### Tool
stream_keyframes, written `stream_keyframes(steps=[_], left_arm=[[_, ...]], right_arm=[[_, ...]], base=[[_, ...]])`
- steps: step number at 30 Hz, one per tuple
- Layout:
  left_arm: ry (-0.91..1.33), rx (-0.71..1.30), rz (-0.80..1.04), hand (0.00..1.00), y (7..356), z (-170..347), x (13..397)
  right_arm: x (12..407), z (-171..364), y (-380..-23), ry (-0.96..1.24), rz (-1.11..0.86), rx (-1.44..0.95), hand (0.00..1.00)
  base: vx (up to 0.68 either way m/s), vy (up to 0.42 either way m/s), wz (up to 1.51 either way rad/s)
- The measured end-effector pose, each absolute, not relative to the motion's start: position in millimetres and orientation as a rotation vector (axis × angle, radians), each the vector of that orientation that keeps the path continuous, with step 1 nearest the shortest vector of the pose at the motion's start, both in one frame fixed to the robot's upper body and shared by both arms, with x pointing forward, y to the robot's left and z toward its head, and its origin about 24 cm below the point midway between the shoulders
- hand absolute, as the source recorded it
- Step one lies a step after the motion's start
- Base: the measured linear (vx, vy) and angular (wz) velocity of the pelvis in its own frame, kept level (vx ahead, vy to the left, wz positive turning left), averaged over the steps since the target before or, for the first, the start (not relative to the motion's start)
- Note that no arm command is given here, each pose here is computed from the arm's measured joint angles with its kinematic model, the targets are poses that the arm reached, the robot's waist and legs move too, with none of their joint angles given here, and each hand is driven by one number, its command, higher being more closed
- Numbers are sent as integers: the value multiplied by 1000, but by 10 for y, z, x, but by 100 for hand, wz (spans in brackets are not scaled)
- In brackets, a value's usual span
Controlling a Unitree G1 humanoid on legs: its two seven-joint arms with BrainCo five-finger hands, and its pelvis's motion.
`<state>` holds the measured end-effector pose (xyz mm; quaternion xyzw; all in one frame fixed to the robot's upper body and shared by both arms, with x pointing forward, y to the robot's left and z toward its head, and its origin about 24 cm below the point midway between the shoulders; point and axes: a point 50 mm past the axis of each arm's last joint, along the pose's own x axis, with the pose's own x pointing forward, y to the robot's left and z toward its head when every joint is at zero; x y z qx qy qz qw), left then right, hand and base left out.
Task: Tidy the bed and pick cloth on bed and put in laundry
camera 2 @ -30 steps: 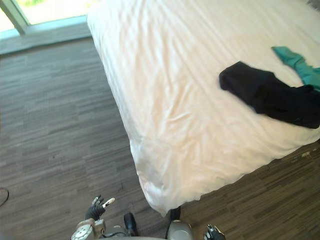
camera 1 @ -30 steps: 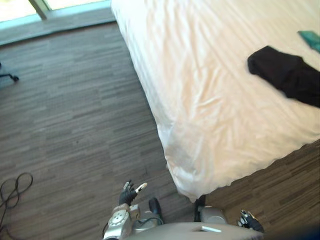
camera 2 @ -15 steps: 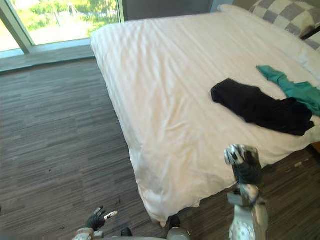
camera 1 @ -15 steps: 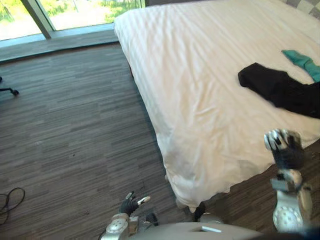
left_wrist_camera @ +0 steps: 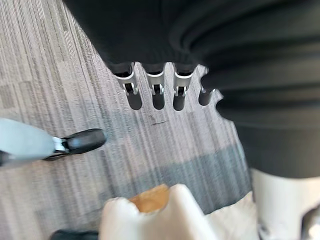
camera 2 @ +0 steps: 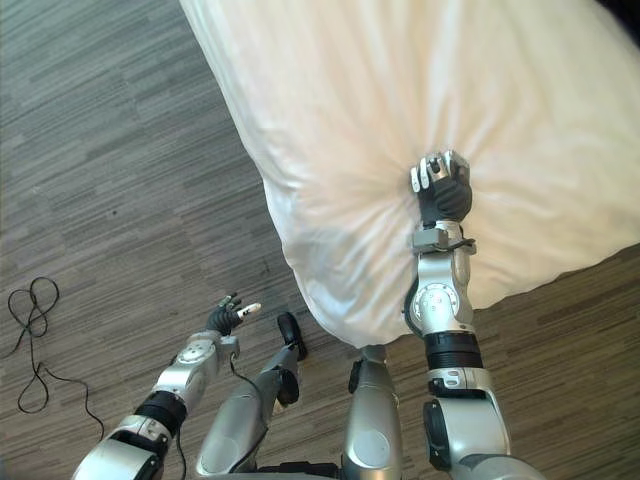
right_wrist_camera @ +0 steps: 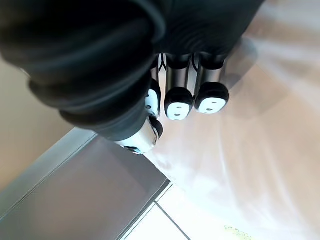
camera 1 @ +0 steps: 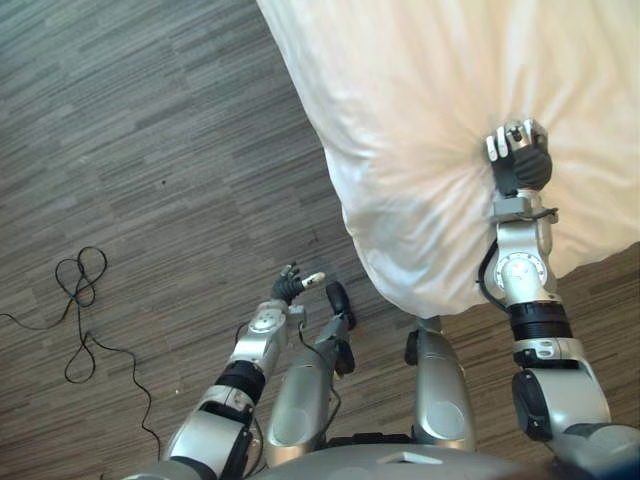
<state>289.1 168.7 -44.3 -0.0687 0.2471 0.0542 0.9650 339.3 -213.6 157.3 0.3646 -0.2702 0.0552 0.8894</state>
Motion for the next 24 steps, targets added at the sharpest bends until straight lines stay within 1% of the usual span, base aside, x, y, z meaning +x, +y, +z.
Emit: stream_keyframes(steps=[2, 4, 6, 7, 8, 9, 10, 11, 12, 13, 14, 17, 19, 21, 22, 24], left_arm=[[493, -153, 137, 0, 1791, -419, 2906], [481, -172, 153, 0, 1866, -388, 2928], [459, -188, 142, 0, 1913, -333, 2972], [453, -196, 142, 0, 1925, -321, 2981], [443, -217, 147, 0, 1945, -301, 2995], [440, -222, 147, 0, 1951, -299, 2996], [439, -230, 143, 0, 1954, -302, 2991], [441, -241, 151, 0, 1975, -316, 2975], [443, -247, 159, 0, 1988, -325, 2963], [447, -255, 169, 0, 2000, -344, 2946], [449, -271, 177, 0, 1989, -366, 2935], [445, -311, 172, 0, 1899, -432, 2881], [464, -321, 171, 0, 1883, -501, 2810], [534, -332, 182, 0, 1892, -699, 2577], [545, -335, 185, 0, 1890, -726, 2543], [630, -342, 203, 0, 1861, -942, 2243]], right_arm=[[3368, 1548, -2209, -575, 87, 771, 100], [3295, 1461, -2379, -589, 10, 795, 100], [3078, 1212, -2745, -586, -156, 822, 100], [3006, 1135, -2845, -578, -207, 824, 100], [2835, 927, -3075, -536, -345, 843, 100], [2744, 802, -3187, -502, -421, 852, 100], [2517, 508, -3385, -415, -578, 868, 100], [2286, 268, -3497, -344, -692, 876, 100], [2160, 165, -3535, -313, -738, 876, 100], [1947, 27, -3597, -265, -805, 861, 0], [1752, -58, -3666, -239, -863, 846, 0], [1369, -152, -3801, -212, -946, 778, 0], [1291, -193, -3793, -159, -921, 718, 0], [1302, -292, -3672, -68, -838, 652, 0], [1304, -310, -3649, -54, -827, 645, 0], [1258, -549, -3397, 97, -751, 590, 0]], base=[[-26, -51, -29], [-11, -53, -33], [38, -66, -41], [67, -62, -47], [59, -37, -38], [88, -38, -54], [107, -35, -58], [113, -38, -60], [121, -55, -58], [123, -66, -46], [120, -65, -39], [82, -58, -7], [19, -38, 11], [15, -46, 16], [19, -25, 13], [15, -6, 13]])
